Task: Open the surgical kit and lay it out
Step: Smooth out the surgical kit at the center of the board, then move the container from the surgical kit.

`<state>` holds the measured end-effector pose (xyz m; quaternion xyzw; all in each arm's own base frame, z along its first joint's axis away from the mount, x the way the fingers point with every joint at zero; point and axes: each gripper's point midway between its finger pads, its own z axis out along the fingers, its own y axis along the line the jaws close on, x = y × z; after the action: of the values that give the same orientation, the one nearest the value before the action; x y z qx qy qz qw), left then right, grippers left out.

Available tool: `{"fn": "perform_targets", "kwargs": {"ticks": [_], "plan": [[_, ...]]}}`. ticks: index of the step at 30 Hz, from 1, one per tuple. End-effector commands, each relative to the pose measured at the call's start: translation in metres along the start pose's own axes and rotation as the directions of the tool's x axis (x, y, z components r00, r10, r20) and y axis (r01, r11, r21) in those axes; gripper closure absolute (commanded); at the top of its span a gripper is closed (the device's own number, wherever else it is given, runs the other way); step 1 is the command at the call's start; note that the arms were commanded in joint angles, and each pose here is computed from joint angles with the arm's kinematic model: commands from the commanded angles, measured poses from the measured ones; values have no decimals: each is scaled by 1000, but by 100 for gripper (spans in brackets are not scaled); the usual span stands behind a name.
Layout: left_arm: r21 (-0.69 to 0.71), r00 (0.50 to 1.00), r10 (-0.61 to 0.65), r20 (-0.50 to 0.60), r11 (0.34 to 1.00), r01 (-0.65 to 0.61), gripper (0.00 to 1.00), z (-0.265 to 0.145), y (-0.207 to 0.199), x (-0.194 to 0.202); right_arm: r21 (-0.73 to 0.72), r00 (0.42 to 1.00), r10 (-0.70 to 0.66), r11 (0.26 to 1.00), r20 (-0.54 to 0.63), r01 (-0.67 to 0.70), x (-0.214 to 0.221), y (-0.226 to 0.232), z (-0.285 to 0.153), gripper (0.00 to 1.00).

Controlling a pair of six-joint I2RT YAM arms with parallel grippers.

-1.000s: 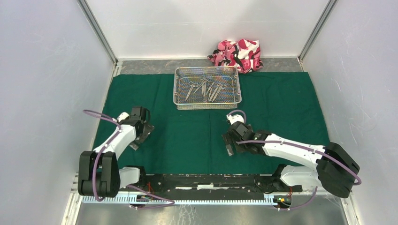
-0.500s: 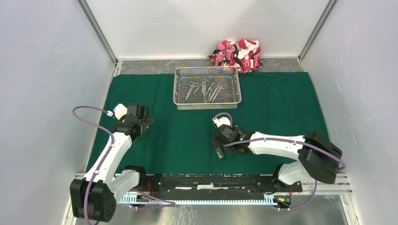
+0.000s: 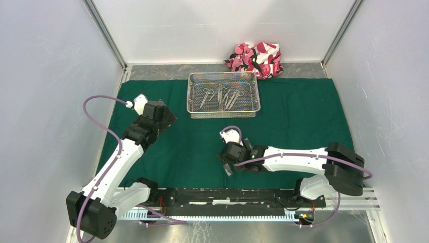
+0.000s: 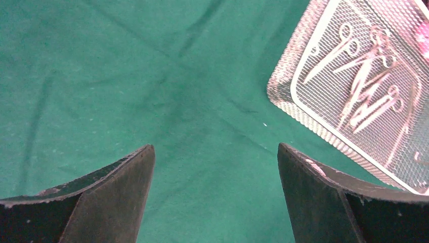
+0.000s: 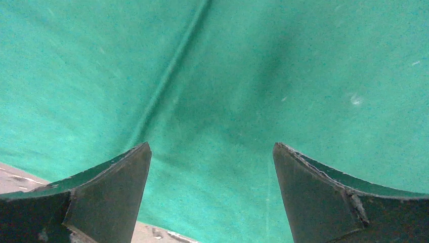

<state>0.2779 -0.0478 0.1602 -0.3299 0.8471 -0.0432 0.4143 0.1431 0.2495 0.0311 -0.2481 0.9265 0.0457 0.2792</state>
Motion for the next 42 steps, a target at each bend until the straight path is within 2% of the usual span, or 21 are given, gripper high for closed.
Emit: {"fn": "perform_targets", "kwargs": {"ticks": [1,3,7,9,13,17,20,28,31,34,40,41,42], "plan": [[161,994,72,80,983,-85,3,-17,-34,-24,89,983,46,994,177,-62,-71,-25,-34,2],[161,988,111,110,979,-128,1,-22,-32,-31,131,970,126,979,208,-156,-89,-53,-34,2],[104,966,197,169,971,-216,0,-25,-20,-42,61,923,284,949,258,-309,-116,-84,-20,2],[99,955,238,178,961,-258,0,-24,-16,-40,87,899,325,928,294,-363,-133,-113,-17,2],[151,927,335,169,921,-360,0,-16,-11,-20,130,880,346,906,325,-404,-173,-163,-7,2],[56,914,367,172,923,-381,0,-6,13,-15,184,868,365,879,336,-440,-208,-208,10,6],[55,916,367,165,923,-380,0,-6,14,-13,201,860,378,865,344,-460,-232,-235,28,9],[13,907,370,200,925,-380,0,-5,21,-20,226,905,332,891,267,-394,-273,-270,98,13],[20,910,365,198,926,-376,0,-4,21,-18,256,906,335,881,257,-398,-270,-282,115,15],[5,908,364,206,928,-373,0,-4,23,-21,263,901,347,872,260,-412,-263,-291,126,22],[10,909,366,197,927,-376,0,-3,23,-18,284,918,321,880,233,-380,-251,-295,142,65],[4,909,366,200,927,-374,0,-3,24,-19,286,918,321,880,231,-379,-249,-295,143,70],[0,909,366,200,928,-374,0,-4,24,-20,287,918,322,879,232,-381,-249,-295,145,70]]}}
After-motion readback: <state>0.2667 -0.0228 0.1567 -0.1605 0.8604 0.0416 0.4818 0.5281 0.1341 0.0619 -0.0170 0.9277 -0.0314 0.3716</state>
